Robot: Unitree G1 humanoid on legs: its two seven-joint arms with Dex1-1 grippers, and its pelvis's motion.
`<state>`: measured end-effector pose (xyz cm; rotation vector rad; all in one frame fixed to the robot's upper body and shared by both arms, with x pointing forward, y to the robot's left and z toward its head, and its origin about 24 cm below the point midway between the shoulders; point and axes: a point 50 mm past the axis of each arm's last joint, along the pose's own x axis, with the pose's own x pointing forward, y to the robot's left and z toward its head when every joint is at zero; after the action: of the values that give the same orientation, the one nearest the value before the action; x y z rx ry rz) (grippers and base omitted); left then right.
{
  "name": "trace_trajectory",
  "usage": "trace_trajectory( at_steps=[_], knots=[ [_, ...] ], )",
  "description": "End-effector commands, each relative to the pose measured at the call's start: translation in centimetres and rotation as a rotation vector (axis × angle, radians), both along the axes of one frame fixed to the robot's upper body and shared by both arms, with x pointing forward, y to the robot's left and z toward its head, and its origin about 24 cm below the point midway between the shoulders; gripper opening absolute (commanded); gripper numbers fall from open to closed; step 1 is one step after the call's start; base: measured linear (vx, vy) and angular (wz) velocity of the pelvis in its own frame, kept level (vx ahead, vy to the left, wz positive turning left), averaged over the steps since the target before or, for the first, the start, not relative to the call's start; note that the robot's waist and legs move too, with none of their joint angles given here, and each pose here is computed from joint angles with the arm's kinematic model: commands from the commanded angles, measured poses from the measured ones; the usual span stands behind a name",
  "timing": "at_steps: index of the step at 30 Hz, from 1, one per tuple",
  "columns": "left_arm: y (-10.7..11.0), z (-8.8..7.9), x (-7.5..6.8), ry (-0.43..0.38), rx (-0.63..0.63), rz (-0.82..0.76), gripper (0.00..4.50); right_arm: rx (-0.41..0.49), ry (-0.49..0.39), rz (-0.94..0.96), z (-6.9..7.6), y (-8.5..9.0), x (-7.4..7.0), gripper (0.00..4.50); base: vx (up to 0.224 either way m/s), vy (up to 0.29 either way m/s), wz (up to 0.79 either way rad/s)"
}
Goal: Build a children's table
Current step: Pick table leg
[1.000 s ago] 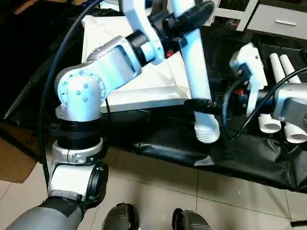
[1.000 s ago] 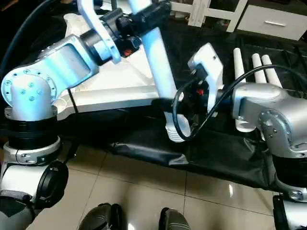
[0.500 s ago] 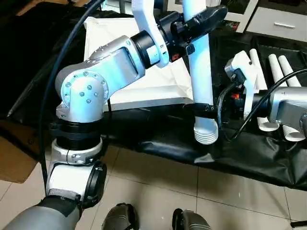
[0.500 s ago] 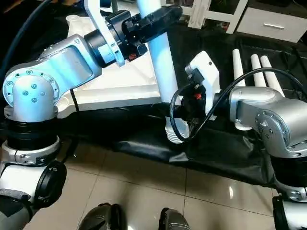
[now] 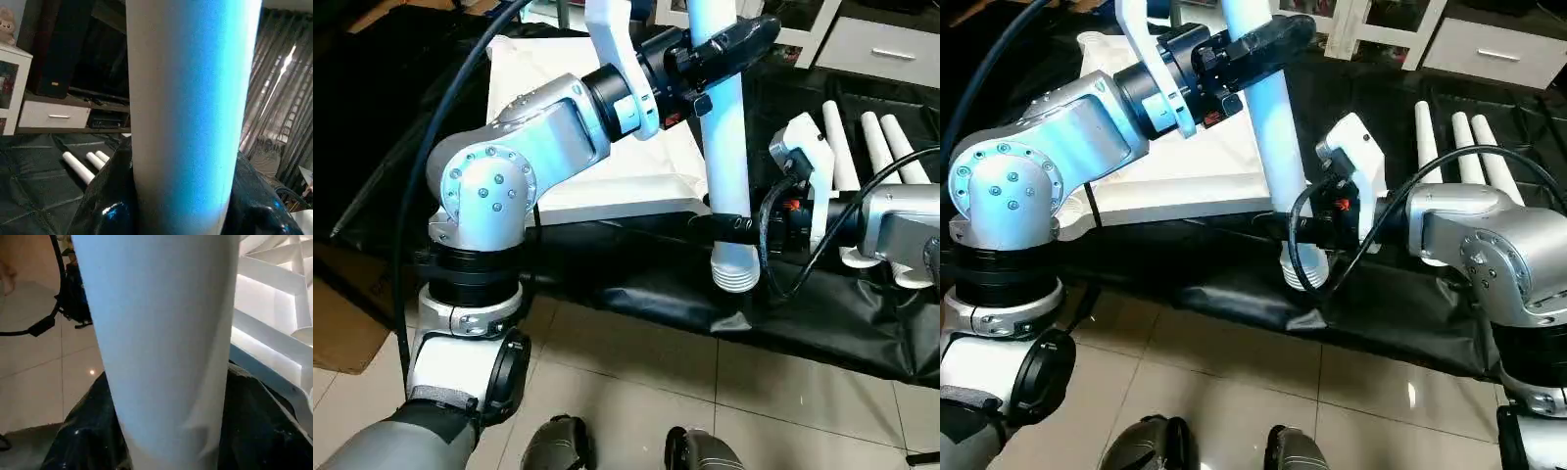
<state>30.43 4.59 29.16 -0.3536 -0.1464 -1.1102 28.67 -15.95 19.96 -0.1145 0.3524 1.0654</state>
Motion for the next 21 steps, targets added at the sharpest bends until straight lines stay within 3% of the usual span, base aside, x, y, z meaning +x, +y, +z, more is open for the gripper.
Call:
trace_trajectory(
  at_steps=[1,4,12,14,18,21],
  knots=[
    [-0.3,1.0,-0.6,-0.06,-0.002,-0.03,1.68,-0.011,0.022,-0.008,-0.4,-0.1,-0.2,2.41,0.0,0.0,0.0],
    [-0.3,1.0,-0.6,-0.063,0.0,-0.03,1.68,-0.01,0.025,-0.011,-0.5,-0.1,-0.1,2.09,0.0,0.0,0.0],
    [-0.1,0.9,-0.2,-0.067,0.017,0.022,1.68,0.009,0.019,-0.047,-0.5,-0.3,0.2,1.94,0.0,0.0,0.0],
    [0.2,0.7,0.1,-0.048,0.002,0.03,2.38,0.018,0.016,-0.068,-0.5,-0.3,0.4,1.93,0.0,0.0,0.0],
    [0.9,0.9,0.1,-0.05,-0.036,0.056,2.48,0.032,0.0,-0.152,-0.7,-0.9,1.0,1.91,0.0,0.0,0.0],
    [1.4,0.8,0.0,-0.055,-0.052,0.057,2.79,0.045,-0.012,-0.224,-0.8,-1.3,1.4,1.88,0.0,0.0,0.0]
  ],
)
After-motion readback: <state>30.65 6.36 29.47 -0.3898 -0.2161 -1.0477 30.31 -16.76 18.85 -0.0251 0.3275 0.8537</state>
